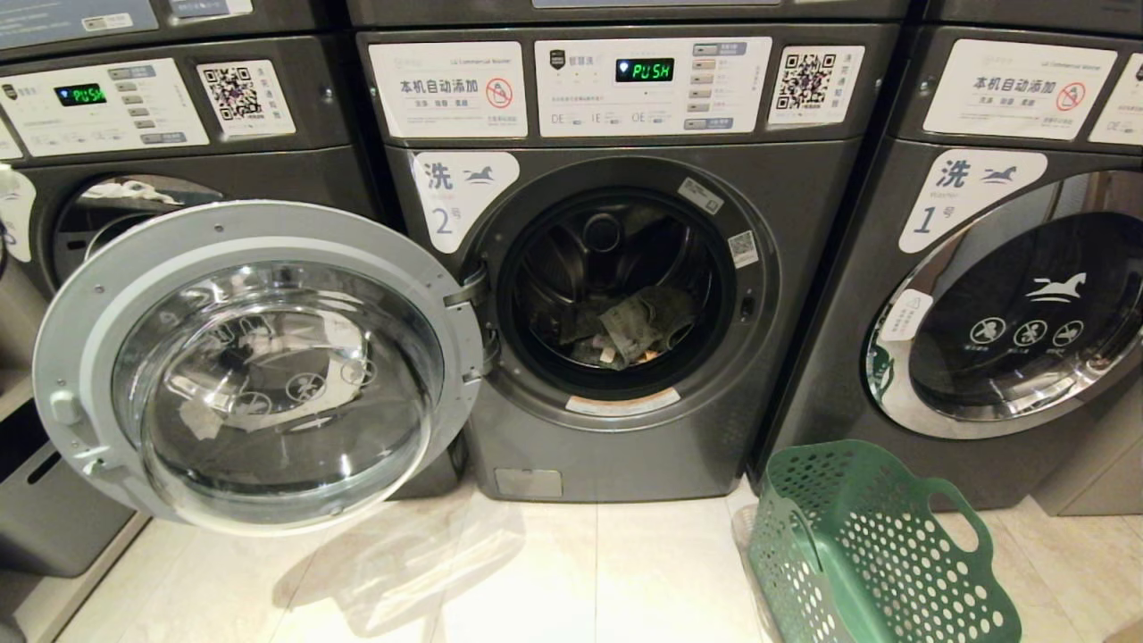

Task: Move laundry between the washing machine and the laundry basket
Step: Close the washing machine door with the left hand

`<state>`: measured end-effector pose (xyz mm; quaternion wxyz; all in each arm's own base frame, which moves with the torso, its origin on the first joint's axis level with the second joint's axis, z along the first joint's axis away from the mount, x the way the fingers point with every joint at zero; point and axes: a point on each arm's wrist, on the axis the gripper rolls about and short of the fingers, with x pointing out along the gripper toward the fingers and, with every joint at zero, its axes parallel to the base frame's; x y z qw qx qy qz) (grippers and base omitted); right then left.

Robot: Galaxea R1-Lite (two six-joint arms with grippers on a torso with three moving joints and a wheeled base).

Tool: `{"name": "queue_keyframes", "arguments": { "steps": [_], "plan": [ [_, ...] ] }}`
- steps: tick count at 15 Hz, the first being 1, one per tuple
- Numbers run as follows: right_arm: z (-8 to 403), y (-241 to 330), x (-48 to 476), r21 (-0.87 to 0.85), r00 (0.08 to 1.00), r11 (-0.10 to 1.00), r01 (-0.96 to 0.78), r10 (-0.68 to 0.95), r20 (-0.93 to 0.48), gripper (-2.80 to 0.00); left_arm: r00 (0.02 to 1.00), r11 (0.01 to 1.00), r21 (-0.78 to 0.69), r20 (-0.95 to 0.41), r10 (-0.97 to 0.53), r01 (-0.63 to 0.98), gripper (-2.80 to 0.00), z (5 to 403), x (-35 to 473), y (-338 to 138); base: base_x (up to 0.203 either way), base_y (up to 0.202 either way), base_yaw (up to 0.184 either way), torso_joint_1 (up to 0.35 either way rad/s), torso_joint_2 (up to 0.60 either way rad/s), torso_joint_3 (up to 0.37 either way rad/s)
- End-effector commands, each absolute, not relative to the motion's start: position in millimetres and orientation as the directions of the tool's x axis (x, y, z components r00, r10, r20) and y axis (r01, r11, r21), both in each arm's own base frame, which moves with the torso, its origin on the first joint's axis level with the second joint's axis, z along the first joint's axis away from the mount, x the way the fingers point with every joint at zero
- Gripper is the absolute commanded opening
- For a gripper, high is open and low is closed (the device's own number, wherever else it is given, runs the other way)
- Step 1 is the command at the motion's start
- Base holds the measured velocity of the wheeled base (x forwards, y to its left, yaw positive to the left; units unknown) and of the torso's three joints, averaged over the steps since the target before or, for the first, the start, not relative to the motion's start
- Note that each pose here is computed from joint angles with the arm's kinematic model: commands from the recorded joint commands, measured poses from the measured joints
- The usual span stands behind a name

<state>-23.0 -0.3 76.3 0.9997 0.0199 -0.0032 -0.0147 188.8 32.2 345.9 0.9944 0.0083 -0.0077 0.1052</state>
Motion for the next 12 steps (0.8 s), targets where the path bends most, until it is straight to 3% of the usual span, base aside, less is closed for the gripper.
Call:
{"name": "queue_keyframes", "arguments": {
  "steps": [1,4,12],
  "plan": [
    [76.2,-0.3,-22.8,0.040,1.000,0.999,0.030,-0.031,0.006,-2.80,0.955,0.958,0.014,-0.074,0.288,-0.288,-2.80,324.3,272.6,83.2,0.000,0.000,0.000,0.000,0.00,0.000],
    [76.2,-0.3,-22.8,0.049,1.000,0.998,0.030,-0.031,0.007,-2.80,0.940,0.940,0.005,-0.012,0.341,-0.341,-2.80,330.7,294.8,139.2,0.000,0.000,0.000,0.000,0.00,0.000],
    [76.1,-0.4,-22.8,0.049,0.999,0.998,0.032,-0.032,0.006,-2.80,0.967,0.964,-0.089,-0.056,0.248,-0.253,-2.80,295.4,366.4,183.6,0.000,0.000,0.000,0.000,0.00,0.000]
  ]
}}
